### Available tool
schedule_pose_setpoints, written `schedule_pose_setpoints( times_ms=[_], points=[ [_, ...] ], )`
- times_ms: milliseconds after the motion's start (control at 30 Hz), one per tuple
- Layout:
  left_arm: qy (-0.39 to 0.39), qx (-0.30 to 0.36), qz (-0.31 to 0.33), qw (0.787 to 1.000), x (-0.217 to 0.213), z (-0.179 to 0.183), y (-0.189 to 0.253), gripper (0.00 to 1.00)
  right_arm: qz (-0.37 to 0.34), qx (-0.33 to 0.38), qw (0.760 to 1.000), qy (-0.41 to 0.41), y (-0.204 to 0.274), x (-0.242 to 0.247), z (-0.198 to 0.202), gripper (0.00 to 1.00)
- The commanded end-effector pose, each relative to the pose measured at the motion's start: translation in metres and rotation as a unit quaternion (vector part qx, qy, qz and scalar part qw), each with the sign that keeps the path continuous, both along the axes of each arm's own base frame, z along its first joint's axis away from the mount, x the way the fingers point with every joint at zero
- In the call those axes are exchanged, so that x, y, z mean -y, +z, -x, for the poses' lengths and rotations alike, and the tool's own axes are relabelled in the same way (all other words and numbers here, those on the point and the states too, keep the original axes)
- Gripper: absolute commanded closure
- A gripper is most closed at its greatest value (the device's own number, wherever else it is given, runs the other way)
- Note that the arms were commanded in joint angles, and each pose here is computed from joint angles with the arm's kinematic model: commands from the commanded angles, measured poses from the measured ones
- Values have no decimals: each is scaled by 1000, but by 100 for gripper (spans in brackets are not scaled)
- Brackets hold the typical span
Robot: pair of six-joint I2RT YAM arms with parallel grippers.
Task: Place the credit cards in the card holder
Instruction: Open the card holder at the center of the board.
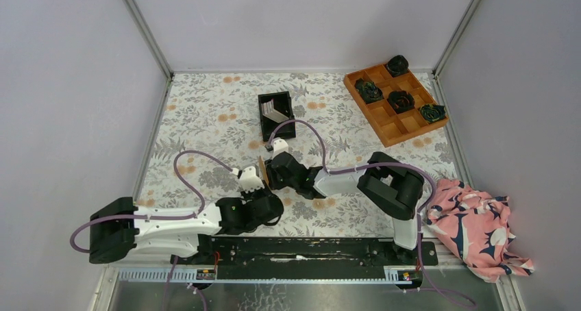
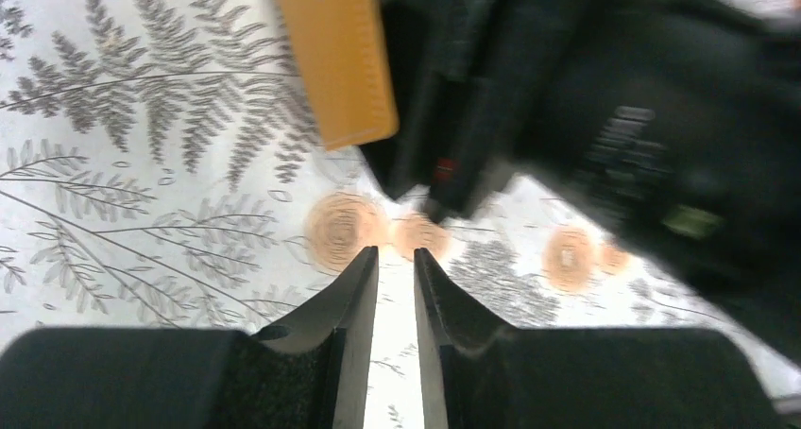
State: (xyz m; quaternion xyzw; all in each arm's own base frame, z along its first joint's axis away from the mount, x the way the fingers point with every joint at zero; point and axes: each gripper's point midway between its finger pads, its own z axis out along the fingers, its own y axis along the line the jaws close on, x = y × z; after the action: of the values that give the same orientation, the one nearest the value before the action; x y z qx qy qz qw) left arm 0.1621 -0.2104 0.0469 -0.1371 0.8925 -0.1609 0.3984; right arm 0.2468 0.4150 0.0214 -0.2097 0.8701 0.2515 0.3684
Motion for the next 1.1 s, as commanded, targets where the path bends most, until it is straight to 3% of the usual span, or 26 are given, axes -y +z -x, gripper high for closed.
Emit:
schedule_pose_setpoints(
  times_ms=[0, 300, 533, 767, 900, 1067],
  points=[
    [34, 59, -13, 998, -7, -6, 44, 72, 130, -18, 991, -27, -57, 48, 4, 67],
    [117, 156, -19, 981, -43, -26, 92, 68, 173, -30, 984, -40, -69, 60, 4, 67],
    [213, 232, 48, 948, -84, -36, 117, 62, 187, -41, 981, -43, -83, 72, 12, 67],
    [268, 276, 67, 921, -96, -53, 134, 53, 188, -44, 980, -45, -86, 76, 14, 69],
    [235, 252, 46, 938, -72, -76, 135, 59, 187, -47, 980, -47, -88, 77, 15, 70],
    [164, 248, 116, 948, -69, -116, 138, 63, 183, -52, 981, -43, -90, 75, 18, 71]
  ],
)
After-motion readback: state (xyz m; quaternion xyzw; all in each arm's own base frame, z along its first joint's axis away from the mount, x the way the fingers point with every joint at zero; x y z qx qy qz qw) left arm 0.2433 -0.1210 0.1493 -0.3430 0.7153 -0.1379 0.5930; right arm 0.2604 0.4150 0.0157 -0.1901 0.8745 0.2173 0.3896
